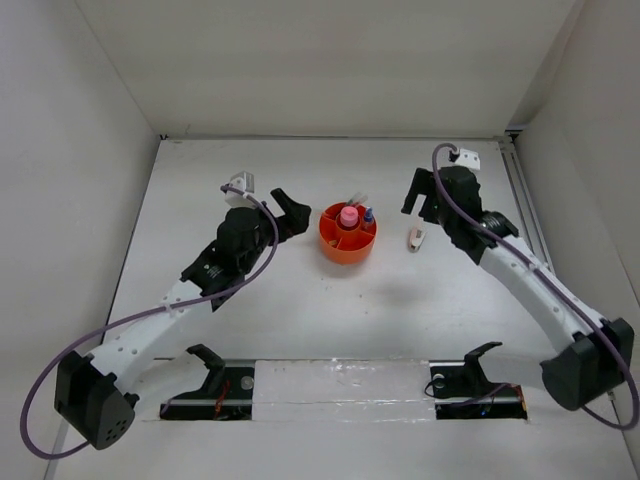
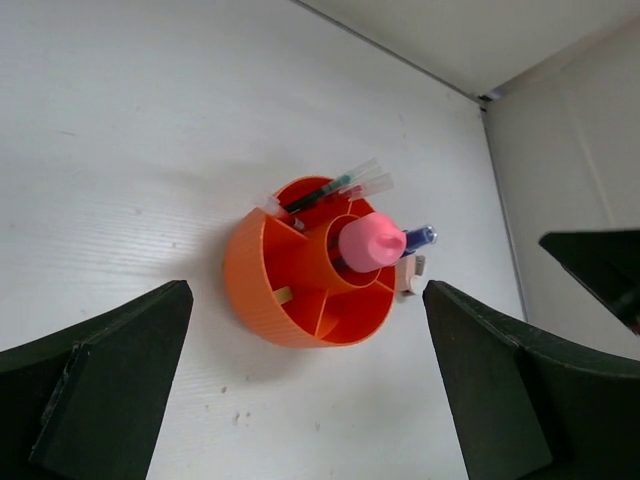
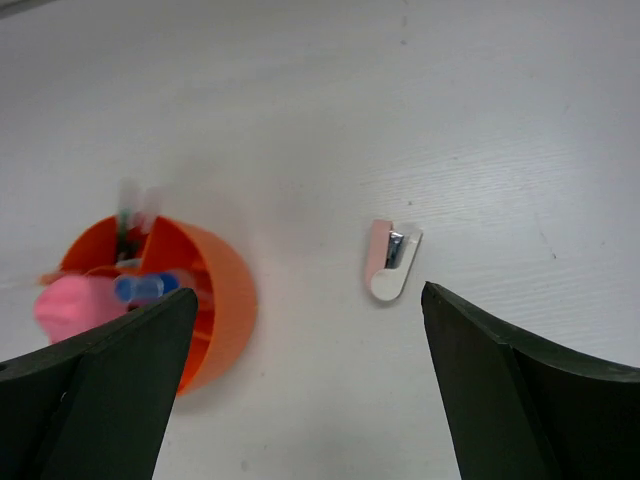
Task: Sort the stationery into containers
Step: Place the stationery in the storage box, then pick up the stapler from the center of the board.
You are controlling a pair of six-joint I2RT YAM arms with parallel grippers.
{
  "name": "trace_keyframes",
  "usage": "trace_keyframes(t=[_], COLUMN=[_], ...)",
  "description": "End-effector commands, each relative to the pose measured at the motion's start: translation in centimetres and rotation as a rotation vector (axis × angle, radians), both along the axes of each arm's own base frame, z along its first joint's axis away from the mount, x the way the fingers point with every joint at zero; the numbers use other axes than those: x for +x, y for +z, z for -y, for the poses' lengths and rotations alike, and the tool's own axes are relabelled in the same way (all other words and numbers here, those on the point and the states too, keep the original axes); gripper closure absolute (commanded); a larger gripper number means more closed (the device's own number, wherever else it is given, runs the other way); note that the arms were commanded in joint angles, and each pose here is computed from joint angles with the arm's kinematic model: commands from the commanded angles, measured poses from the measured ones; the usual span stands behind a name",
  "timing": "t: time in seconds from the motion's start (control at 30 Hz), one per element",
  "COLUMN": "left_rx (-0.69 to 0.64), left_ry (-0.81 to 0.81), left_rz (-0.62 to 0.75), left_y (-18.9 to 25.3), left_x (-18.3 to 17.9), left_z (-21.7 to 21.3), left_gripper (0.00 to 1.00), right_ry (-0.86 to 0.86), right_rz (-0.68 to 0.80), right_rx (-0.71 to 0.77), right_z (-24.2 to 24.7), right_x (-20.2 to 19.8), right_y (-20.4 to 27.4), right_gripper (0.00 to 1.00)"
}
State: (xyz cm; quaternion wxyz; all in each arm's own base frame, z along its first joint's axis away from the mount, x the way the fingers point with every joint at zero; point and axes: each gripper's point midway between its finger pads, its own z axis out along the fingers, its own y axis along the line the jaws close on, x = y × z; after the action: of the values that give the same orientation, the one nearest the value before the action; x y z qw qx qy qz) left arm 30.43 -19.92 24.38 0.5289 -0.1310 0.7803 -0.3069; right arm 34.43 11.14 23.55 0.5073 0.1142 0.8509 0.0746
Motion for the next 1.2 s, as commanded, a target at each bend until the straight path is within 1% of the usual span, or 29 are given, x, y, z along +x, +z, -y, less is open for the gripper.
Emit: trace_keyframes(t=[0.0,0.07,0.13,0.27,0.33,0.37,0.43,0.5,0.6,0.77,0.8,1.03,1.1,1.13,1.17], left_rx=[0.046,0.040,0.042,0.070,0.061,0.070,0.072,0.083,0.069,0.061,0.061,0.052,0.052,0.052,0.052], left_ry=[0.022,0.005,-0.007,-0.041,-0.071,-0.087,-0.112,-0.126,-0.134,-0.143,-0.143,-0.161,-0.161,-0.161,-0.161], left_rz=[0.007,0.007,0.016,-0.022,-0.024,-0.027,-0.042,-0.047,-0.031,-0.023,-0.023,-0.017,-0.017,-0.017,-0.017], left_y=[1.3,1.4,1.9,0.7,1.0,0.9,0.5,0.1,0.8,1.1,1.1,1.3,1.3,1.3,1.3], left_x=[-0.8,-1.2,-1.2,-1.3,-1.4,-1.3,-1.4,-1.4,-1.6,-1.8,-1.8,-1.9,-1.9,-1.9,-1.9], left_z=[-1.4,-1.3,-1.1,-0.5,0.1,0.4,0.9,1.1,1.2,1.2,1.2,1.5,1.5,1.5,1.5], left_gripper=[0.00,0.00,0.00,0.00,0.00,0.00,0.00,0.00,0.00,0.00,0.00,0.00,0.00,0.00,0.00], right_ry=[-0.104,-0.086,-0.107,-0.130,-0.165,-0.175,-0.182,-0.180,-0.182,-0.166,-0.166,-0.139,-0.131,-0.131,-0.138], right_rz=[-0.131,-0.190,-0.223,-0.283,-0.299,-0.295,-0.352,-0.366,-0.383,-0.418,-0.401,-0.434,-0.452,-0.465,-0.464], right_rx=[-0.034,-0.049,-0.049,-0.069,-0.073,-0.070,-0.072,-0.062,-0.075,-0.072,-0.065,-0.060,-0.070,-0.075,-0.067], right_z=[2.3,1.9,2.1,2.0,2.3,2.6,3.0,3.0,3.2,3.1,3.0,2.3,2.0,2.0,1.9], right_x=[1.8,2.8,3.4,4.3,4.5,5.0,5.4,5.9,6.5,5.7,6.0,4.2,4.0,3.9,4.0], right_y=[-3.4,-6.0,-6.8,-9.4,-10.2,-10.3,-12.4,-13.2,-13.9,-15.4,-14.9,-16.4,-17.5,-18.0,-18.0], right_gripper=[0.00,0.00,0.00,0.00,0.00,0.01,0.05,0.05,0.06,0.07,0.07,0.10,0.13,0.18,0.19])
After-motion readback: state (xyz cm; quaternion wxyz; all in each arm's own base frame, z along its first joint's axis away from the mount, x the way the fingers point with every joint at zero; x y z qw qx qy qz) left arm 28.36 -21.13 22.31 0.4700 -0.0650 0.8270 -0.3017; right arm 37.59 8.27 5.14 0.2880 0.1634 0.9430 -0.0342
